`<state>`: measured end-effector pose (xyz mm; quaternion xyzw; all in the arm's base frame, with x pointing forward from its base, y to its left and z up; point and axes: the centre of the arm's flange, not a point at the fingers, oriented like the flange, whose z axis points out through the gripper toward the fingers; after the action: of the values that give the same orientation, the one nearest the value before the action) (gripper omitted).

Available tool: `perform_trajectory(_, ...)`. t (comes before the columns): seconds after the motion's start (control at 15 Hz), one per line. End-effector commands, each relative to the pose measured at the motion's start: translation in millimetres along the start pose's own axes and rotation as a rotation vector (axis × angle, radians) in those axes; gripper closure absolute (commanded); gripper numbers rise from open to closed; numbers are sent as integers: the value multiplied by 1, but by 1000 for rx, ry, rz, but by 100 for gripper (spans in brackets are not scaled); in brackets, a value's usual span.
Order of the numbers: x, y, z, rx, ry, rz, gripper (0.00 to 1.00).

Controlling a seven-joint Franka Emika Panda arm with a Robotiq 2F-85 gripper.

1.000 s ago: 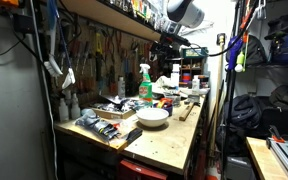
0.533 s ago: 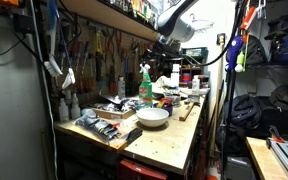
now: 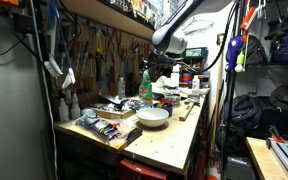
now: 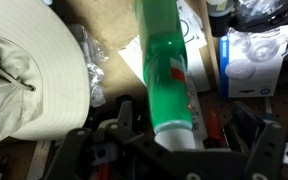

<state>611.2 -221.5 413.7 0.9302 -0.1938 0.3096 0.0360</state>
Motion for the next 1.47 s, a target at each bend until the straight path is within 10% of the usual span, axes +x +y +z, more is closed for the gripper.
perform_trajectory(0.0,2,0,18,-29,-10,4,0)
perform_trajectory(0.2,0,-1,29,-40,-21,-10,9)
perform_trajectory(0.27,0,-1,31,-44,-24,-13,30)
perform_trajectory(0.8,5,4,15,-30,-27,-14,82)
perform_trajectory(1.4,2,67,-98,94,-77,63,84)
